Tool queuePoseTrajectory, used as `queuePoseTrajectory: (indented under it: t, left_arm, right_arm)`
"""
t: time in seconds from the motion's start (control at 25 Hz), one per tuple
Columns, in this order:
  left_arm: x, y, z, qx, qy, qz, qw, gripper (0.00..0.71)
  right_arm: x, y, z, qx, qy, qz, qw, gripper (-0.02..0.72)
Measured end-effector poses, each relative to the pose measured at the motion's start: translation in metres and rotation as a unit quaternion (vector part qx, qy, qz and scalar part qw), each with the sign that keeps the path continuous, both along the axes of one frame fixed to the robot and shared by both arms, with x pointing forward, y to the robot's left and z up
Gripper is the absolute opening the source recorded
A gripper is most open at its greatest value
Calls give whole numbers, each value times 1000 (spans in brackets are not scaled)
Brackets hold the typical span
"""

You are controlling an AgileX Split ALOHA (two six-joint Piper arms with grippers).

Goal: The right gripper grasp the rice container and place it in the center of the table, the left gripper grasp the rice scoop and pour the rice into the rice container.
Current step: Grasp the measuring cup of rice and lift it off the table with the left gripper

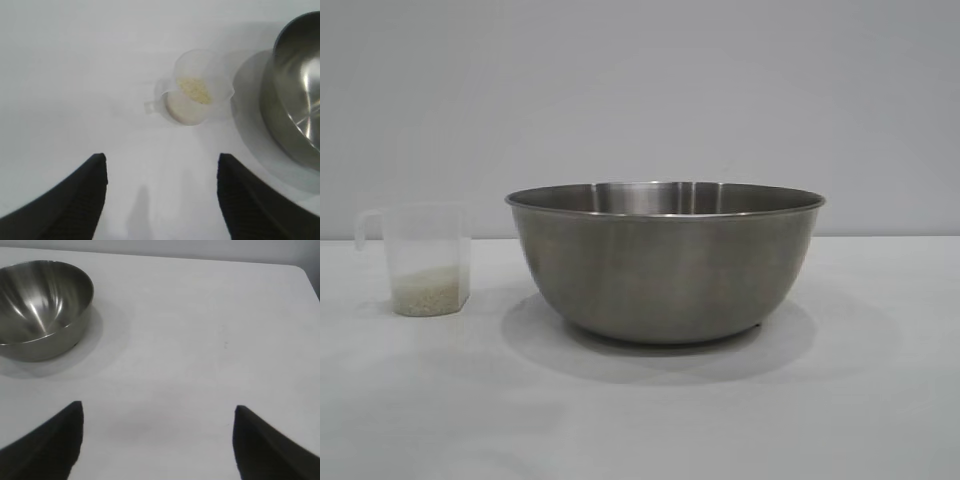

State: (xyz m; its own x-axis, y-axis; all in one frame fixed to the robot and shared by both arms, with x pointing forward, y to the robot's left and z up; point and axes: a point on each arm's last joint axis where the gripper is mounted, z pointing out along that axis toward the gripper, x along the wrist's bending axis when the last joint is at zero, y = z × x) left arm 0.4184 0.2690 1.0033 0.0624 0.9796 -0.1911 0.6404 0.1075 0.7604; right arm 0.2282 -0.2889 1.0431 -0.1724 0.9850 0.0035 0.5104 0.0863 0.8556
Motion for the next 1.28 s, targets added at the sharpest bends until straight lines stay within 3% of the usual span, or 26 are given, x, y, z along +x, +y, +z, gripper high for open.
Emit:
queuePoseTrajectory:
  t: [0.32, 0.64, 0.96, 1.08, 1.16, 1.28]
  left_arm:
    - [-20, 7, -39, -2, -27, 34, 999, 414]
    - [-45, 3, -71, 31, -128, -3, 991, 414]
    - [-28, -4, -78, 37, -211, -16, 977, 414]
    - [-22, -7, -95, 51, -187, -28, 981, 414]
    - [-19, -9, -114, 57, -135, -31, 989, 414]
    - [-7, -13, -127, 42, -105, -21, 993, 414]
  right_arm:
    - [0, 0, 0, 0, 0, 0, 1000, 526]
    - [0, 0, 0, 0, 0, 0, 1000, 526]
    - [0, 0, 0, 0, 0, 0, 1000, 526]
    - [0, 0, 0, 0, 0, 0, 1000, 526]
    - [0, 0, 0, 0, 0, 0, 1000, 526]
    - [0, 0, 0, 0, 0, 0, 1000, 526]
